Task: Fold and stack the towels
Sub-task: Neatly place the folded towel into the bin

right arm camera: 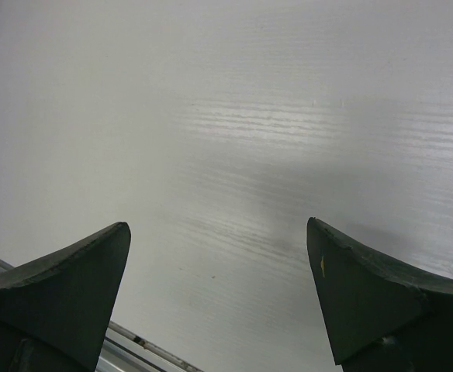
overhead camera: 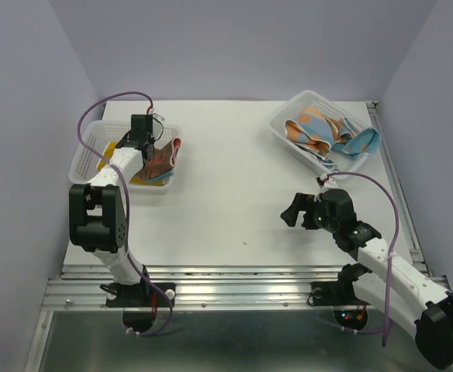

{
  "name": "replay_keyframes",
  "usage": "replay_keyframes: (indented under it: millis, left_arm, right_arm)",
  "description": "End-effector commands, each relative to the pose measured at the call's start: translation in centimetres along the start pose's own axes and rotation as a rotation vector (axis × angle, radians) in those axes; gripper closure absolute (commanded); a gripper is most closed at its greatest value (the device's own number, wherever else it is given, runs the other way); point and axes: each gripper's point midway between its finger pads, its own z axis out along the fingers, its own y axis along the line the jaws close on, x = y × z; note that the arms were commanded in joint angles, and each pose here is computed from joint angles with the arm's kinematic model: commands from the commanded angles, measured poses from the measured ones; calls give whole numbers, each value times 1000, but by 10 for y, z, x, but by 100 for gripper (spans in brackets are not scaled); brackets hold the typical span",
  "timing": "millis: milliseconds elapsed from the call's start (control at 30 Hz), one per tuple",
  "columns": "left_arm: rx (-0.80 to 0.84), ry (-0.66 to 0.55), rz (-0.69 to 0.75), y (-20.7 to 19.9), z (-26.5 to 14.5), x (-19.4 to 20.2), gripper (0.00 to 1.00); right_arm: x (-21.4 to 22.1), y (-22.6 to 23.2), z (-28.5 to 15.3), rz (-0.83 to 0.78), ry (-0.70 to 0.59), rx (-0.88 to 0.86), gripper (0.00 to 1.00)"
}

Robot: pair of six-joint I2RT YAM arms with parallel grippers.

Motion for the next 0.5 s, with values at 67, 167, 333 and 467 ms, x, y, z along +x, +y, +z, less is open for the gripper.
replay_keyframes:
  millis: [67, 167, 333, 467]
  left_arm:
    - [-87, -50, 3, 29, -12, -17, 100]
    - [-71, -55, 32, 28, -15, -13, 100]
    - [-85, -52, 39, 37, -20, -10, 100]
    - [-131, -56, 13, 54, -26, -13, 100]
  right_arm:
    - [-10, 3, 1, -2, -34, 3, 0]
    - [-9, 2, 2, -4, -25, 4, 0]
    - [-8, 0, 3, -1, -15, 19, 0]
    - [-8, -1, 4, 1, -17, 25, 0]
